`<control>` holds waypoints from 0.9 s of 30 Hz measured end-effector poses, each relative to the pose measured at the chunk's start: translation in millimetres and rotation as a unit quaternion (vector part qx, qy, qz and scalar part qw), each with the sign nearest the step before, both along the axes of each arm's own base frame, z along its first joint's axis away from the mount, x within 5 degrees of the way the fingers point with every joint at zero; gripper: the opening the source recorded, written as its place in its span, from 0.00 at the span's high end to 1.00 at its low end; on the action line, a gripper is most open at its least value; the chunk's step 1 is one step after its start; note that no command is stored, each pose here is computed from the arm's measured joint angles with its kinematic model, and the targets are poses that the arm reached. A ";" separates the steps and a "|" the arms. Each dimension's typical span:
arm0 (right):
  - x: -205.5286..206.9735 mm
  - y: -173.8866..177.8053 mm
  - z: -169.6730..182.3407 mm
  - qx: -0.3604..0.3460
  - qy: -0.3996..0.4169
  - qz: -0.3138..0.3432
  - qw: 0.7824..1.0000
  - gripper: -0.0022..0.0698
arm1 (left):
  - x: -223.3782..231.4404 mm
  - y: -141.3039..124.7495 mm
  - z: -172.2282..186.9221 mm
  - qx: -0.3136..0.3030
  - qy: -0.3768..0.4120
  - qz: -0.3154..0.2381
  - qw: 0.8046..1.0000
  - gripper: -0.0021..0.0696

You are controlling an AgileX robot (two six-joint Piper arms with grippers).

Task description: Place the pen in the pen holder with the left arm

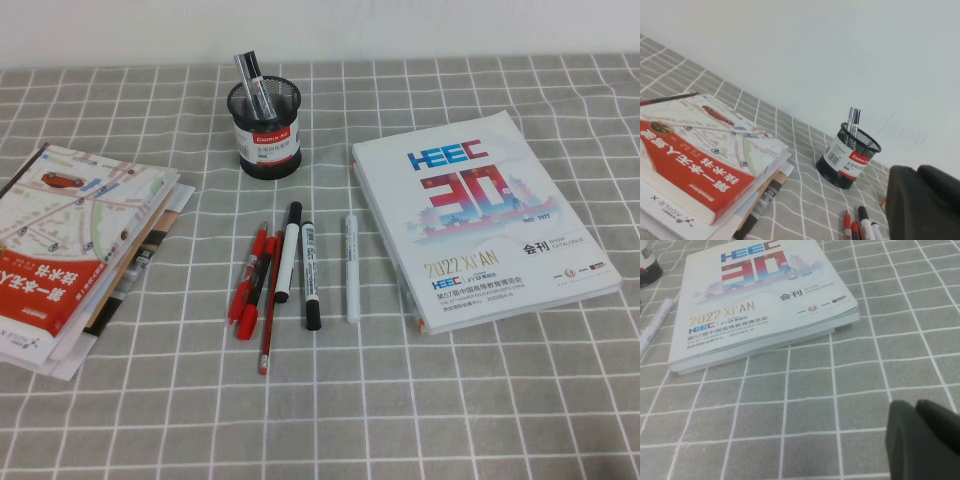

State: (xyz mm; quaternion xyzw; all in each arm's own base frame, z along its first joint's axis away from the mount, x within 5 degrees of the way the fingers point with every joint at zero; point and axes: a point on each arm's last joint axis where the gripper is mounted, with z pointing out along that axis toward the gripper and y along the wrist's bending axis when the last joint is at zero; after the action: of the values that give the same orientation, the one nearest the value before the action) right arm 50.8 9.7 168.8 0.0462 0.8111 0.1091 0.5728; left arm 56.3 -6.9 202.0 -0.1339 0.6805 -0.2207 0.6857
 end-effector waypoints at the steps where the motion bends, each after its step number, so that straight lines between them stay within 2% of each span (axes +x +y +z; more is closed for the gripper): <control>1: 0.0 0.0 0.0 0.000 0.000 0.000 1.000 0.99 | 0.0 0.0 0.0 0.000 0.000 0.000 1.000 0.98; 4: 0.0 0.0 0.0 0.000 0.000 0.000 1.000 0.99 | 0.0 -0.5 -2.0 -0.008 0.012 -0.003 1.000 0.98; 9: 0.0 0.0 0.0 0.000 0.000 0.000 1.000 0.99 | 0.7 -3.8 0.5 -0.010 0.080 -0.019 0.997 0.98; 16: 0.0 0.0 0.0 0.000 0.000 0.000 1.000 0.99 | 18.1 -10.3 57.2 0.044 0.174 -0.049 0.983 0.98; 22: 0.0 0.0 0.0 0.000 0.000 0.000 1.000 0.99 | 55.7 -18.7 87.7 0.137 0.297 -0.102 0.940 0.98; 27: 0.0 0.0 0.0 0.000 0.000 0.000 1.000 0.99 | 97.3 -25.8 103.3 0.171 0.382 -0.142 0.897 0.98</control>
State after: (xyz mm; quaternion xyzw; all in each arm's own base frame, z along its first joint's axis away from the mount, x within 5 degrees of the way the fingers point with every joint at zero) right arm 50.8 9.7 168.8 0.0462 0.8111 0.1091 0.5728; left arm 153.5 -32.7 305.4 0.0092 0.9292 -0.1279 0.3467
